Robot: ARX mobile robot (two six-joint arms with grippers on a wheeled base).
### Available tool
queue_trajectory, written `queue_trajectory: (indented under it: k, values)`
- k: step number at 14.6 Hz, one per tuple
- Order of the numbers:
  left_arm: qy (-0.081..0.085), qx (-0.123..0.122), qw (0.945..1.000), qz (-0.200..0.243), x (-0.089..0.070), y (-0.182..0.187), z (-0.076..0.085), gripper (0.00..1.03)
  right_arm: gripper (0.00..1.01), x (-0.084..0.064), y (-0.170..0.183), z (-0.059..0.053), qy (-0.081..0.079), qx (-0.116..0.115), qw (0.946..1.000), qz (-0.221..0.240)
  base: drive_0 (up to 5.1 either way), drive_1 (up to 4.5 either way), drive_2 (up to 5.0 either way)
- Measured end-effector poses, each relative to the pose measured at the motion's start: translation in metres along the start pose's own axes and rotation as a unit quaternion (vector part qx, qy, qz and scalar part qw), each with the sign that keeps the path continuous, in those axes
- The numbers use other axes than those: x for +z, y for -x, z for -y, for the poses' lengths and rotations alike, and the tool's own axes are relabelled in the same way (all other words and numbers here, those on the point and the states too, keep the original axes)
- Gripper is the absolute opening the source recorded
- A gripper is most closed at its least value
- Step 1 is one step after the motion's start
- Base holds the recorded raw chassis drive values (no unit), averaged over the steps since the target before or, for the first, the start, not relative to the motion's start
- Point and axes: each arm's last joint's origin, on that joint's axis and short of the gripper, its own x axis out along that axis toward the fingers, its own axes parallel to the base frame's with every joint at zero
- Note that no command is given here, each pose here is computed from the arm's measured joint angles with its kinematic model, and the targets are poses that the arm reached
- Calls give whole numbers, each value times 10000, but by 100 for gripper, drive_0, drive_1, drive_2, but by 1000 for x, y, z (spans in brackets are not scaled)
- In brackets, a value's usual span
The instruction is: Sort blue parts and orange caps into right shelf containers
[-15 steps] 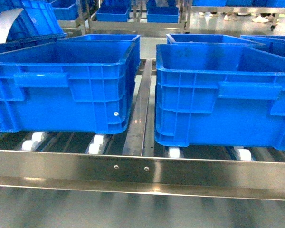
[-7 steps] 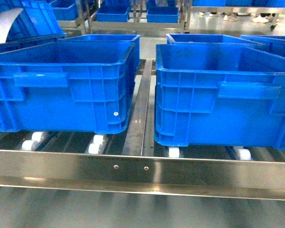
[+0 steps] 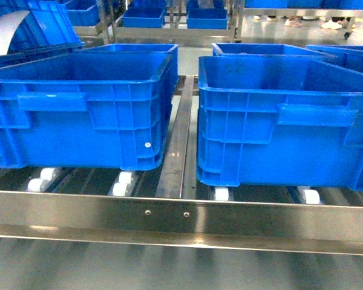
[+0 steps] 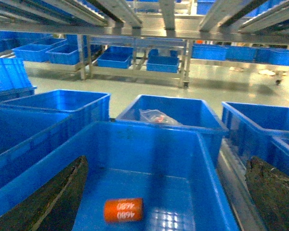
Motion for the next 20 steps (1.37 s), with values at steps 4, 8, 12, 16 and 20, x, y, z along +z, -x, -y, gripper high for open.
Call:
queue_trajectory:
  k: [4, 8, 12, 16, 20]
  values:
    - [0, -1, 10000, -8, 0, 0, 0, 44, 98, -52, 72, -6, -157, 167, 9923, -1214, 0, 0, 0]
    - [332, 311, 9985, -317, 37, -26, 8, 44, 98, -50, 71, -6, -148, 157, 9931, -1149, 0, 0, 0]
    - [209, -379, 9989, -159, 72, -138, 36, 44, 98, -50, 71, -6, -147, 157, 9932, -1147, 0, 0, 0]
    - [-24, -428, 9989, 185, 81, -234, 57, 77, 98, -50, 71, -6, -148, 157, 9931, -1149, 0, 0, 0]
    - [-122, -714, 9893, 1266, 96, -135, 49, 98, 98, -50, 71, -6, -148, 157, 9931, -1149, 0, 0, 0]
